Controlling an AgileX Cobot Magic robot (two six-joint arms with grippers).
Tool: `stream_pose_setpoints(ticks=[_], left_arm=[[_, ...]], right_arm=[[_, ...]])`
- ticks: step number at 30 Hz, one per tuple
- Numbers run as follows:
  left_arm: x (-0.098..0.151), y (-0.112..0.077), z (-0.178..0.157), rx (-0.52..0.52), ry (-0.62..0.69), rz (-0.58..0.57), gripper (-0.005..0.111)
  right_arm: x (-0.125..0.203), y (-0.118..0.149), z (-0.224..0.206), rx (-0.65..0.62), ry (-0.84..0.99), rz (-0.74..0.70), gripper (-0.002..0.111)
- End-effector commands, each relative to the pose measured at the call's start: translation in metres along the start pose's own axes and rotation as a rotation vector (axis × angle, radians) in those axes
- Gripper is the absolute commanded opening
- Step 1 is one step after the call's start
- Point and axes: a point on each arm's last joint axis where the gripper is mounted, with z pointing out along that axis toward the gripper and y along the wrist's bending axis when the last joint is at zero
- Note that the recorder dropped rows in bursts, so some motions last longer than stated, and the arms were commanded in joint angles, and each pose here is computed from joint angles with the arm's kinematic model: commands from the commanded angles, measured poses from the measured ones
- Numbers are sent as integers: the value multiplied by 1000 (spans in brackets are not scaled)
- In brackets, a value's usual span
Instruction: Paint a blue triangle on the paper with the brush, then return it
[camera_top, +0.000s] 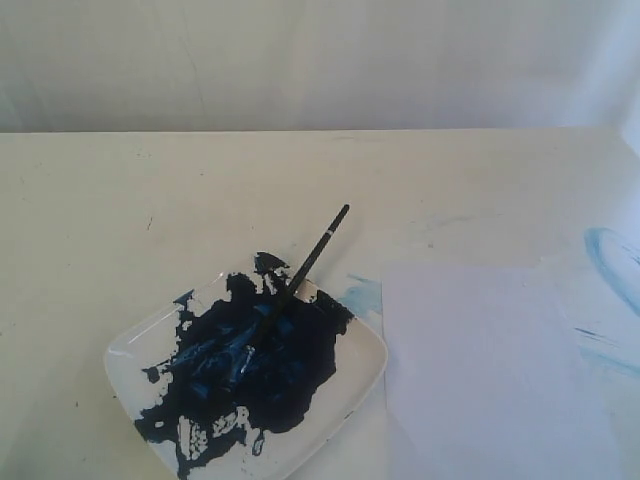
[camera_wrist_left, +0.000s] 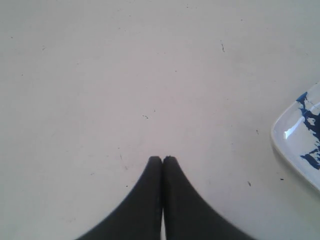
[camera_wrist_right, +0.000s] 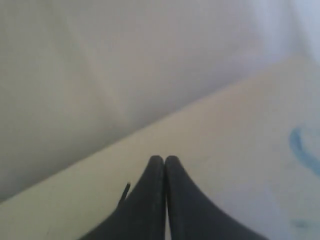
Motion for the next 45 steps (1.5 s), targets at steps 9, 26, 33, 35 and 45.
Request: stream_pose_setpoints(ticks=[9, 26, 33, 35, 45], left_arm=[[1, 0, 0, 5, -4, 2, 0], [1, 0, 0, 5, -4, 2, 0], [1, 0, 0, 5, -4, 2, 0], [1, 0, 0, 5, -4, 2, 0], [1, 0, 0, 5, -4, 2, 0]], right_arm=[[12, 36, 92, -86, 572, 143, 0], [62, 65, 287, -236, 876, 172, 0], [83, 91, 304, -41, 902, -100, 0], [96, 99, 310, -15, 886, -35, 0], [128, 95, 326, 43, 934, 177, 45]])
